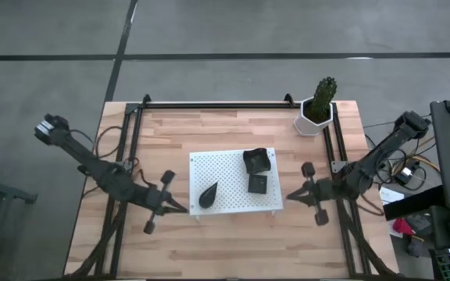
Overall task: Pick & Place Mini shaped plates
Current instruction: Return to Home Position
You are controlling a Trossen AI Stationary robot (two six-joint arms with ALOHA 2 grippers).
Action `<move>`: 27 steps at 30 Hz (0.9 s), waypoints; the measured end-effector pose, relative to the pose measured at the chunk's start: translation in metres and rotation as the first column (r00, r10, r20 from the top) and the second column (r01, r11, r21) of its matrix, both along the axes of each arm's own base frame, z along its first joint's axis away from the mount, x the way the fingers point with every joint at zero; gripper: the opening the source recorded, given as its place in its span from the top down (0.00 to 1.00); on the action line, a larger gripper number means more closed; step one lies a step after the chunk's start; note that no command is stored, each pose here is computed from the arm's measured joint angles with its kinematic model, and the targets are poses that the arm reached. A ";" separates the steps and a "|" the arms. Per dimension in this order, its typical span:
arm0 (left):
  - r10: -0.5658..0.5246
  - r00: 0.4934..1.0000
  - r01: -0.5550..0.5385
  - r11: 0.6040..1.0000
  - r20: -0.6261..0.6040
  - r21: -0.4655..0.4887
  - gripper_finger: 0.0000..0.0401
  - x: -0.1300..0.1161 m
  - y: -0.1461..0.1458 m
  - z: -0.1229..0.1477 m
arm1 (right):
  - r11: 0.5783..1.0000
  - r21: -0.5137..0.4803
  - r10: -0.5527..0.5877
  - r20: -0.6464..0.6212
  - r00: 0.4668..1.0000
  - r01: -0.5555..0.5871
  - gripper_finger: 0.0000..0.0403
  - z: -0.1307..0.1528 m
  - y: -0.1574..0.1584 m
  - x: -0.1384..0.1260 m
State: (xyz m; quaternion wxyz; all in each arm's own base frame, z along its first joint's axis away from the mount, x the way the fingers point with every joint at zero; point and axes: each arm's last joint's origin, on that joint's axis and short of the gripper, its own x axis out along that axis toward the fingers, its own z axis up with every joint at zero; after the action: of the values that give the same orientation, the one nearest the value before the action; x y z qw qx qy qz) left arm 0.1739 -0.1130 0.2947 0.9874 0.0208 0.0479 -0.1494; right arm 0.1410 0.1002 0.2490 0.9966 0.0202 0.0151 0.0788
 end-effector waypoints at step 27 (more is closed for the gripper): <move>0.089 0.979 -0.097 0.995 0.184 0.034 1.00 -0.063 0.056 -0.052 | 0.977 -0.019 -0.214 0.034 0.976 0.214 0.98 -0.032 -0.053 -0.043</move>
State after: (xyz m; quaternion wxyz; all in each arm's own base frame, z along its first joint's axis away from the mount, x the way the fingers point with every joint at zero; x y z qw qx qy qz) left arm 0.1108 -0.0574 0.2425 0.9929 0.0531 -0.0384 -0.0995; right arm 0.0976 0.0476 0.2165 0.9995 0.0090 -0.0021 -0.0288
